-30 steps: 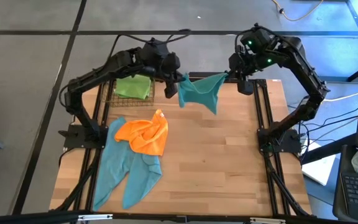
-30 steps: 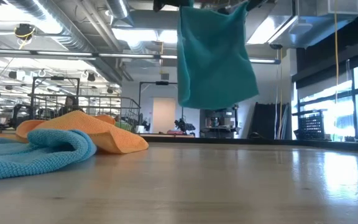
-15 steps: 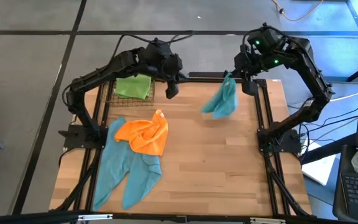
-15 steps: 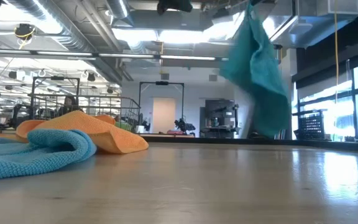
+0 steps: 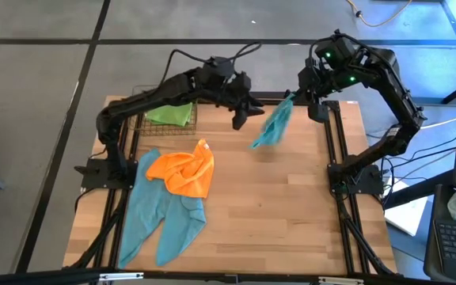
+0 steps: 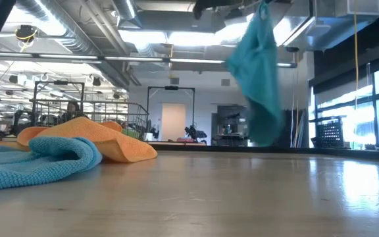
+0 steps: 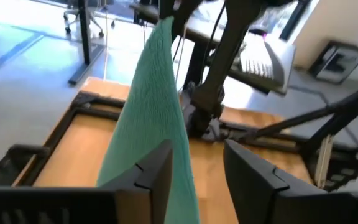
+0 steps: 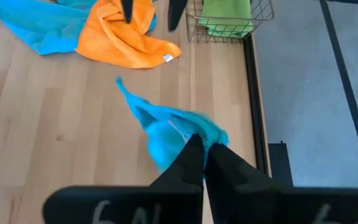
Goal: Fold microfiber towels
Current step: Fold the blue microfiber cloth
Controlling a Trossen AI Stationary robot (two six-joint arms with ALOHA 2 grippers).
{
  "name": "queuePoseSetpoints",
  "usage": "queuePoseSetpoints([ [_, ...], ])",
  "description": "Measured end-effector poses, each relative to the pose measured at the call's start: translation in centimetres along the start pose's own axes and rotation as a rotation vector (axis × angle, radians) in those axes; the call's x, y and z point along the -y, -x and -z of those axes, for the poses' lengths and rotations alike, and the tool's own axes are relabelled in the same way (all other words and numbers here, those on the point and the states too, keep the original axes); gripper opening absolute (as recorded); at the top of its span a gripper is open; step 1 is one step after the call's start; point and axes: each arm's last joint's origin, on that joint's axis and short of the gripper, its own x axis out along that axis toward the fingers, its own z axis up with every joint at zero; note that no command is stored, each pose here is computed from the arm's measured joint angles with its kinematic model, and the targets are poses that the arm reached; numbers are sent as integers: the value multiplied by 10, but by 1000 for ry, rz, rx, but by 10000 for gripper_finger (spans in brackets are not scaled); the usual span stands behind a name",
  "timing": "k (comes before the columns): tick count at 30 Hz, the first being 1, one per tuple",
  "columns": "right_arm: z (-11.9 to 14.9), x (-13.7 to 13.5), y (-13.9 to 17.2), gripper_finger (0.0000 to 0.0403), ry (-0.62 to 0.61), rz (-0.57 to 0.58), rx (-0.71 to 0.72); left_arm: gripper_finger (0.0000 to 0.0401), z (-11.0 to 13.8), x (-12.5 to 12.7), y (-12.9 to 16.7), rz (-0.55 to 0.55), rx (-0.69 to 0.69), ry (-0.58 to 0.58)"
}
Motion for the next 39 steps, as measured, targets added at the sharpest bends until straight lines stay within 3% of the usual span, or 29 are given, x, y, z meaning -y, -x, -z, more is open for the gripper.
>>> queuePoseSetpoints([
  [8, -1, 0, 0, 4, -21, -1, 14, 145, -12, 16, -4, 43, 131, 25],
  [18, -3, 2, -4, 4, -105, -3, 16, 145, -5, 31, -33, -152, 200, 18],
  [25, -11, -3, -19, 4, -128, -40, -19, 145, -12, 39, -40, -163, 331, 26],
  [34, -19, -4, -27, 9, -144, -4, -9, 145, -7, 45, -43, -200, 293, 0],
  [39, -23, -5, -19, 10, -145, 7, 36, 145, 0, 53, -46, -339, 233, -117],
])
